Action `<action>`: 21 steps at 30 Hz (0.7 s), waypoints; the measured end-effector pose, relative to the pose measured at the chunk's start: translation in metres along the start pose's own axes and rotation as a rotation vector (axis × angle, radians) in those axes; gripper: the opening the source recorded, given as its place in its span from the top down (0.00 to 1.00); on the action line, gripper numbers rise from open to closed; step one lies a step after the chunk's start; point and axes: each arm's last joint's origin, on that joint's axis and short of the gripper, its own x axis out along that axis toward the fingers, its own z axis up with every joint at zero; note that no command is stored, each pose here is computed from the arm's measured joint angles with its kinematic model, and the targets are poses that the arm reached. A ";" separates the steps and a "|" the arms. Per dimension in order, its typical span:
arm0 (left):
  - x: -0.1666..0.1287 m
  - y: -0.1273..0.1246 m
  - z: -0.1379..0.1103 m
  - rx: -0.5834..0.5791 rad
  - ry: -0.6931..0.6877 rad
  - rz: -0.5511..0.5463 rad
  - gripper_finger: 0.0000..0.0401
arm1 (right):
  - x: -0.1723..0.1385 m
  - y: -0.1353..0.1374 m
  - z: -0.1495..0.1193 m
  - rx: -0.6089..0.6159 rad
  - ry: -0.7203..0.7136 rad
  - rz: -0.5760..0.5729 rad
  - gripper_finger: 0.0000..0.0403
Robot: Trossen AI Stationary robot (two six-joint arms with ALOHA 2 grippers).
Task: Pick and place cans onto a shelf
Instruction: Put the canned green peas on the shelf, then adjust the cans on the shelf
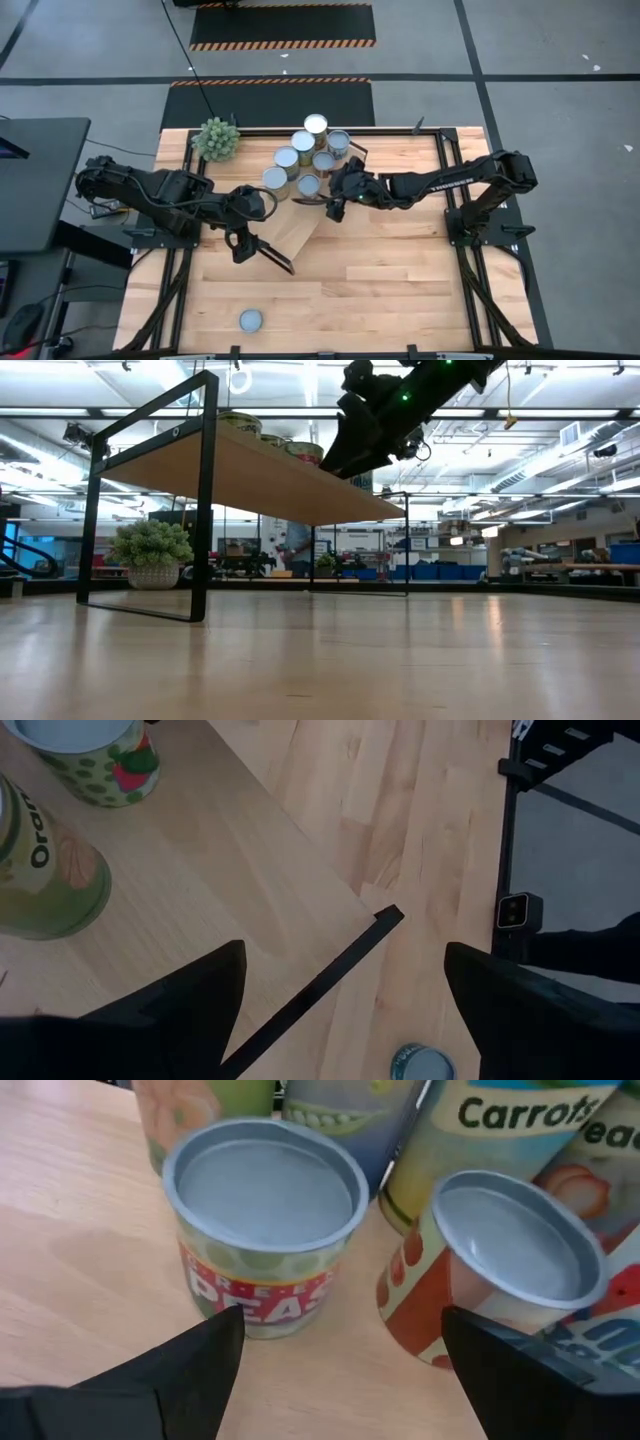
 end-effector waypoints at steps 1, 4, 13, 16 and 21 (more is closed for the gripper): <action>0.000 0.000 0.000 0.000 0.000 0.000 0.14 | -0.001 0.000 0.003 -0.003 0.006 0.002 0.14; 0.000 0.000 0.000 0.000 0.001 0.000 0.14 | -0.009 0.004 0.014 -0.037 0.046 0.015 0.14; 0.000 0.000 0.000 0.000 0.000 0.000 0.14 | -0.021 -0.011 0.044 -0.167 0.131 0.145 0.14; 0.000 0.000 0.000 -0.007 0.000 0.000 0.14 | -0.023 -0.025 0.053 -0.193 0.180 0.219 0.14; 0.000 0.000 0.000 -0.006 0.000 0.000 0.14 | -0.024 -0.049 0.064 -0.246 0.205 0.309 0.14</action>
